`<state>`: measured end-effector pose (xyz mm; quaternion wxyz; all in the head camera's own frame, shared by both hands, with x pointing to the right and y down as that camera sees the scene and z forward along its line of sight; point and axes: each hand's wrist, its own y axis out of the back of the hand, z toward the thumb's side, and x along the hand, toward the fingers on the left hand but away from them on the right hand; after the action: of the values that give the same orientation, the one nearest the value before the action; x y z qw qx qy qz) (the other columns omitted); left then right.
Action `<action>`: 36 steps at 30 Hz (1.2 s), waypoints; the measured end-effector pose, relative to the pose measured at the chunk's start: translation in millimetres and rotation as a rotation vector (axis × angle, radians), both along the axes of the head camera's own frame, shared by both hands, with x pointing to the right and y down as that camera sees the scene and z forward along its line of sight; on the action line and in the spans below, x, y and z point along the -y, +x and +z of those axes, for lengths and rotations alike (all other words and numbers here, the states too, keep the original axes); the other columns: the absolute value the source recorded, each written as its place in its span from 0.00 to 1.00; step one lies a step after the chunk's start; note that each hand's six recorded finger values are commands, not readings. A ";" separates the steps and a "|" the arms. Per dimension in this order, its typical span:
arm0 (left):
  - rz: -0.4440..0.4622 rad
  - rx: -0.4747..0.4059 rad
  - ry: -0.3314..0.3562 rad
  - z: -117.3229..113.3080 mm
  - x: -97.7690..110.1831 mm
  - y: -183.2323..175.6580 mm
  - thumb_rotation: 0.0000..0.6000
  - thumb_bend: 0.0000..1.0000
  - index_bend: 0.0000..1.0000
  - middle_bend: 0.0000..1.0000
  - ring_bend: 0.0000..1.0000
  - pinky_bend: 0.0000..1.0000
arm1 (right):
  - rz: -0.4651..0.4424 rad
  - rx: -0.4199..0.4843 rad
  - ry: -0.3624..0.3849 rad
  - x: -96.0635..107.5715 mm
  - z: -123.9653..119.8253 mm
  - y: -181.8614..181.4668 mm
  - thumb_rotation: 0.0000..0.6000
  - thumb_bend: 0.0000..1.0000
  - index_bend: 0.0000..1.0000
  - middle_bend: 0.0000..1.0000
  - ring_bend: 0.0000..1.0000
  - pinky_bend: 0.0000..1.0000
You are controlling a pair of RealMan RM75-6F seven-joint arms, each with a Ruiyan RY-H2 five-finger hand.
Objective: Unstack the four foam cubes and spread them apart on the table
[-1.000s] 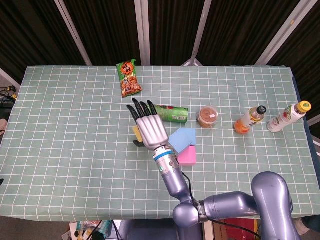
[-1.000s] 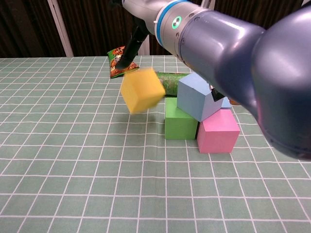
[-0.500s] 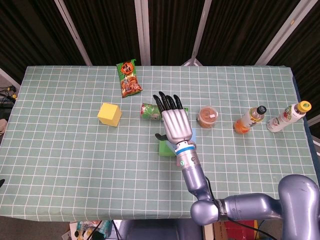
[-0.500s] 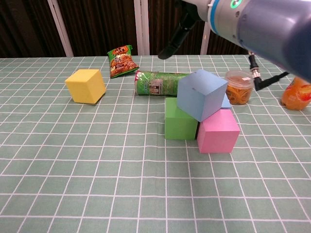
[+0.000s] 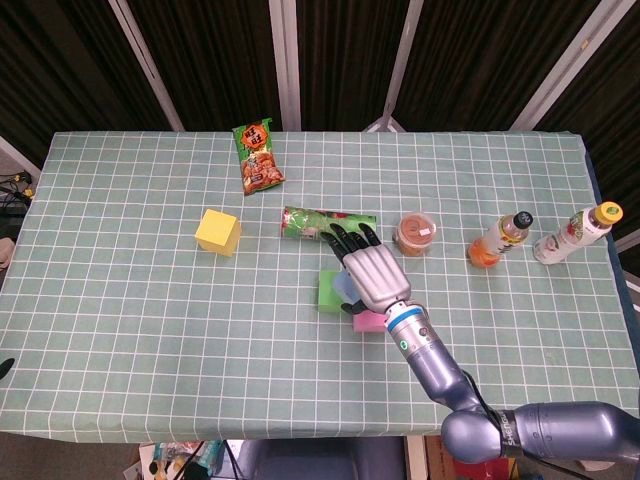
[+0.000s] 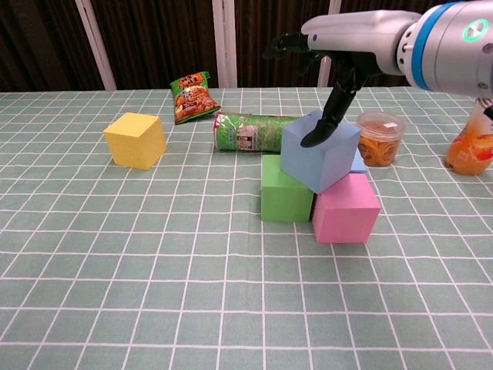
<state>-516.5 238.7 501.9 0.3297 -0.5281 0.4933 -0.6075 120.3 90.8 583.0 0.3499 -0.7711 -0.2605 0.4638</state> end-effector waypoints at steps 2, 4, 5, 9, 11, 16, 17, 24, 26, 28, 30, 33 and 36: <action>-0.003 0.001 0.001 -0.1 0.1 -0.5 1.00 0.14 0.22 0.00 0.00 0.00 | -0.035 0.001 -0.002 -1.0 0.3 1.8 1.00 0.08 0.04 0.02 0.16 0.00; -0.005 0.002 -0.001 0.3 0.4 -1.0 1.00 0.14 0.22 0.00 0.00 0.00 | -0.063 -0.004 0.005 -0.9 -0.4 4.5 1.00 0.08 0.04 0.02 0.16 0.00; -0.005 0.002 -0.002 0.5 0.5 -1.0 1.00 0.14 0.22 0.00 0.00 0.00 | -0.081 -0.013 0.010 -0.6 -0.7 7.3 1.00 0.08 0.04 0.02 0.16 0.00; 0.001 0.004 -0.004 1.0 0.5 0.5 1.00 0.14 0.22 0.00 0.00 0.00 | -0.130 -0.066 0.018 -0.1 2.5 19.0 1.00 0.08 0.04 0.02 0.16 0.00; 0.003 0.005 -0.003 1.0 0.1 1.0 1.00 0.14 0.22 0.00 0.00 0.00 | -0.146 -0.089 0.020 0.1 5.3 22.5 1.00 0.08 0.04 0.02 0.16 0.00; 0.000 0.009 -0.001 0.3 -0.6 0.6 1.00 0.14 0.22 0.00 0.00 0.00 | -0.181 -0.127 0.038 0.9 10.4 26.2 1.00 0.08 0.05 0.04 0.17 0.00; -0.001 0.010 0.000 0.1 -0.5 0.5 1.00 0.14 0.22 0.00 0.00 0.00 | -0.188 -0.132 0.045 1.4 11.5 26.2 1.00 0.08 0.06 0.06 0.18 0.00; 0.001 0.016 0.003 0.1 -0.9 1.3 1.00 0.14 0.22 0.00 0.00 0.00 | -0.224 -0.125 0.093 2.9 16.7 19.4 1.00 0.08 0.10 0.10 0.21 0.00; -0.001 0.017 0.002 0.2 -1.0 0.9 1.00 0.14 0.22 0.00 0.00 0.00 | -0.234 -0.116 0.106 2.8 17.5 16.5 1.00 0.08 0.12 0.12 0.21 0.00; -0.002 0.018 0.001 0.4 -0.8 0.6 1.00 0.14 0.22 0.00 0.00 0.00 | -0.242 -0.110 0.115 2.3 18.4 13.8 1.00 0.08 0.14 0.14 0.21 0.00; -0.001 0.018 0.002 0.3 -0.7 0.8 1.00 0.14 0.22 0.00 0.00 0.00 | -0.253 -0.108 0.123 2.2 19.5 10.6 1.00 0.08 0.16 0.15 0.22 0.00; 0.000 0.018 0.005 -0.4 -1.0 0.8 1.00 0.14 0.22 0.00 0.00 0.00 | -0.267 -0.111 0.130 1.4 21.8 6.6 1.00 0.08 0.20 0.15 0.22 0.00; -0.002 0.019 0.004 -0.6 -1.3 0.2 1.00 0.14 0.22 0.00 0.00 0.00 | -0.281 -0.117 0.133 0.3 27.1 1.9 1.00 0.08 0.25 0.16 0.22 0.00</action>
<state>-516.3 240.0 501.3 0.3348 -0.5210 0.4918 -0.6120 122.1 90.5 610.1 0.4764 -0.7467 -0.1593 0.4362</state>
